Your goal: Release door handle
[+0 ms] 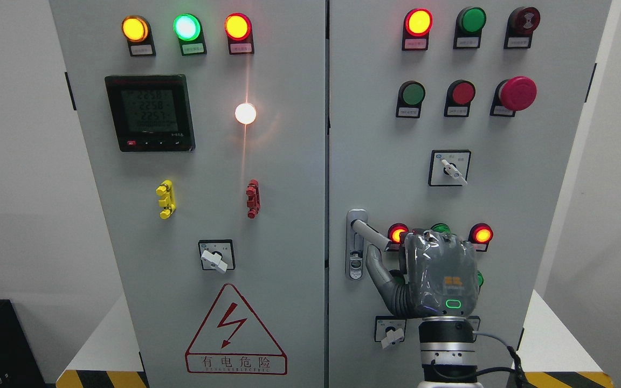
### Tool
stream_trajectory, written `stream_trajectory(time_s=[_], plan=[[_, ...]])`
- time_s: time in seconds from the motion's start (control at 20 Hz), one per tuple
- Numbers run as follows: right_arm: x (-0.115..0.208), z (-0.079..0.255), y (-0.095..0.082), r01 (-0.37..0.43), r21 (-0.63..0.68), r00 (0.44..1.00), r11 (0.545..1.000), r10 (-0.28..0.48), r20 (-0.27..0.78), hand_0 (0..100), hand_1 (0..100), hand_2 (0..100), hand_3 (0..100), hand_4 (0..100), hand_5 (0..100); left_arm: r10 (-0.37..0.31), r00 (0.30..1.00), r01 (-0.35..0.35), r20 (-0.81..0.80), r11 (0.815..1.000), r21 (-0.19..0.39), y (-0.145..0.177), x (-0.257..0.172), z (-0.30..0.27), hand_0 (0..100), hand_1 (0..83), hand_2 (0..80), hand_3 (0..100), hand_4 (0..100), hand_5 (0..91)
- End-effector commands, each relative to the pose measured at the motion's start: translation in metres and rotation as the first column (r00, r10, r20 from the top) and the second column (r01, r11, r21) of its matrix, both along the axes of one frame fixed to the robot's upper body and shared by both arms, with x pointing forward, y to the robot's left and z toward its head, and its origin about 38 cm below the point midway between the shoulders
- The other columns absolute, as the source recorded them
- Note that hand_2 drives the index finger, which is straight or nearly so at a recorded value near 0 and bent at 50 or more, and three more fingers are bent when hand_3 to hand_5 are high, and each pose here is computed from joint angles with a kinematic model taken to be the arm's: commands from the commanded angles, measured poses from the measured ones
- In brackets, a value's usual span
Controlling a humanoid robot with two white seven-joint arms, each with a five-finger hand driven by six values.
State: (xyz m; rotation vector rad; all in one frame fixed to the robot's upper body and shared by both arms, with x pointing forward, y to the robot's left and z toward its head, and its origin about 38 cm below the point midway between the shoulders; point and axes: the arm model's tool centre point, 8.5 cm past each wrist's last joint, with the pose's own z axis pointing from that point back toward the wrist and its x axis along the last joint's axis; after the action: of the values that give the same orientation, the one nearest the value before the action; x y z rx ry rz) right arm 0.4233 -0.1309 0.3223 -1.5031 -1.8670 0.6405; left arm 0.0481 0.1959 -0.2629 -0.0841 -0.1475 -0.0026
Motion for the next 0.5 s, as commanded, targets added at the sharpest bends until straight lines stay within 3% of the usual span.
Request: stream_trajectory(time_s=[0.0,0.45], plan=[[0.0,-0.0005,-0.0004,0.001,0.0,1.0,1.0,-0.001,-0.001,48,34,99,100,100,100,0.0,1.0,0.0,0.001,1.0,-0.001,-0.0001,0.0001,0.0,12,55.6,0.0,0,0,0.0],[-0.001,0.0018,-0.0011,0.001,0.002,1.0,1.0,-0.001,0.004,47,35,99,100,100,100,0.0,1.0,0.0,0.001,1.0,-0.001,-0.0001,0.0001,0.0,12,55.6,0.0,0,0,0.0]])
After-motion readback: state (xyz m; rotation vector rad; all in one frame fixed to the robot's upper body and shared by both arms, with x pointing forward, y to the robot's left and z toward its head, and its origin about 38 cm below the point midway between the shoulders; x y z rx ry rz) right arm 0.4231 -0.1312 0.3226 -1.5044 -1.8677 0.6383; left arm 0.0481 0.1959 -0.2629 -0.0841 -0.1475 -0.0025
